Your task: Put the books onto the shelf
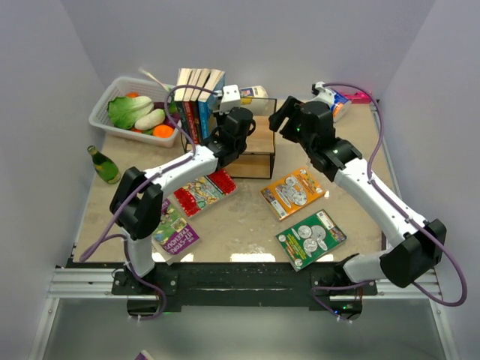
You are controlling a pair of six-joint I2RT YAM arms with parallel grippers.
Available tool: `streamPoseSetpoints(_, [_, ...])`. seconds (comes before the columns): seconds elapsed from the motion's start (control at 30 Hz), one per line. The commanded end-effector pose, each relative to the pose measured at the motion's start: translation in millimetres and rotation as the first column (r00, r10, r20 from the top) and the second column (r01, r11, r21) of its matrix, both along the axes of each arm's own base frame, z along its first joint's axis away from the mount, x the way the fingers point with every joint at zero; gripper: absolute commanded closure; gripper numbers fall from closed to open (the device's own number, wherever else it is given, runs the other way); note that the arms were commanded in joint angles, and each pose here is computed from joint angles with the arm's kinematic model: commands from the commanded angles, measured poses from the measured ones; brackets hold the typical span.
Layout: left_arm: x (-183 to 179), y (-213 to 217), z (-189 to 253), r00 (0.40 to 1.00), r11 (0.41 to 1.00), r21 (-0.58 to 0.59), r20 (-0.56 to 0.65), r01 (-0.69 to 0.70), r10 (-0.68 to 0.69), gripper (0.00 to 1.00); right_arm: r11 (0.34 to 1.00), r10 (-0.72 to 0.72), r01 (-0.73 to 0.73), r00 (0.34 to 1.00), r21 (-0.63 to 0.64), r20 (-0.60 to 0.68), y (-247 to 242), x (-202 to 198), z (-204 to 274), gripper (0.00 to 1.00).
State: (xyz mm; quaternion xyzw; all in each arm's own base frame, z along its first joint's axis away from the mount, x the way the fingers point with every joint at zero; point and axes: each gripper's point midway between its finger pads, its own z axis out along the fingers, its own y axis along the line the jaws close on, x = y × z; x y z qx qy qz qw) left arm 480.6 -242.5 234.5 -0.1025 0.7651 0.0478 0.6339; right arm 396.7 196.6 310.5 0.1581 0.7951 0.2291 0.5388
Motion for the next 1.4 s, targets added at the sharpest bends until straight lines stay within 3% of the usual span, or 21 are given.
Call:
streamPoseSetpoints(0.0, [-8.9, 2.4, 49.3, 0.996, 0.997, -0.081, 0.091, -0.015, 0.023, 0.99, 0.999, 0.002, -0.005, 0.998, 0.037, 0.065, -4.2, -7.3, 32.4, 0.28])
streamPoseSetpoints(0.23, [-43.7, -8.7, 71.3, 0.992, 0.993, -0.107, 0.122, 0.055, -0.042, 0.98, 0.999, 0.009, -0.013, 0.996, 0.035, 0.092, -11.4, -20.0, 48.3, 0.28])
streamPoseSetpoints(0.53, [-120.8, -16.9, 85.6, 0.981, 0.975, -0.139, 0.118, 0.172, -0.156, 0.97, 0.999, 0.033, -0.036, 0.995, 0.028, 0.089, -26.7, -53.9, 52.6, 0.27])
streamPoseSetpoints(0.67, [-168.6, -22.3, 75.6, 0.96, 0.947, -0.157, 0.058, 0.279, -0.273, 1.0, 1.0, -0.027, 0.026, 0.997, 0.017, 0.068, -54.0, -81.6, 37.8, 0.27])
streamPoseSetpoints(0.7, [-180.6, -30.4, 70.7, 0.945, 0.931, -0.161, 0.037, 0.327, -0.325, 1.0, 0.999, -0.048, 0.048, 0.998, -0.001, 0.033, -60.6, -86.7, 15.0, 0.27])
streamPoseSetpoints(0.77, [-211.9, -45.5, 47.5, 0.9, 0.889, -0.174, -0.027, 0.424, -0.434, 1.0, 0.996, -0.086, 0.085, 0.996, 0.017, 0.025, -73.5, -101.2, 4.4, 0.26])
streamPoseSetpoints(0.83, [-242.4, -69.0, 20.9, 0.81, 0.8, -0.265, -0.099, 0.538, -0.578, 0.99, 0.996, -0.086, 0.086, 0.994, -0.005, -0.062, -72.9, -105.5, -33.8, 0.24])
streamPoseSetpoints(0.87, [-265.7, -79.0, -4.6, 0.718, 0.722, -0.32, -0.157, 0.613, -0.678, 0.98, 0.996, -0.086, 0.085, 0.99, -0.012, -0.116, -71.9, -108.4, -51.1, 0.24])
streamPoseSetpoints(0.97, [-301.5, -82.4, -40.8, 0.605, 0.607, -0.447, -0.168, 0.657, -0.778, 0.94, 0.997, -0.082, 0.08, 0.967, -0.017, -0.24, -64.9, -113.0, -97.8, 0.24])
streamPoseSetpoints(1.13, [-322.5, -74.4, -61.4, 0.556, 0.512, -0.531, -0.091, 0.675, -0.827, 0.92, 0.994, -0.111, 0.1, 0.939, -0.05, -0.326, -70.0, -121.8, -141.4, 0.24])
streamPoseSetpoints(1.23, [-336.8, -85.8, -77.9, 0.459, 0.446, -0.534, -0.117, 0.718, -0.88, 0.91, 0.992, -0.117, 0.085, 0.908, -0.096, -0.402, -74.9, -134.6, -170.4, 0.24])
streamPoseSetpoints(1.37, [-364.8, -116.7, -101.8, 0.243, 0.287, -0.578, -0.153, 0.764, -0.958, 0.87, 0.994, -0.106, 0.087, 0.869, -0.061, -0.483, -74.4, -155.4, -201.0, 0.25])
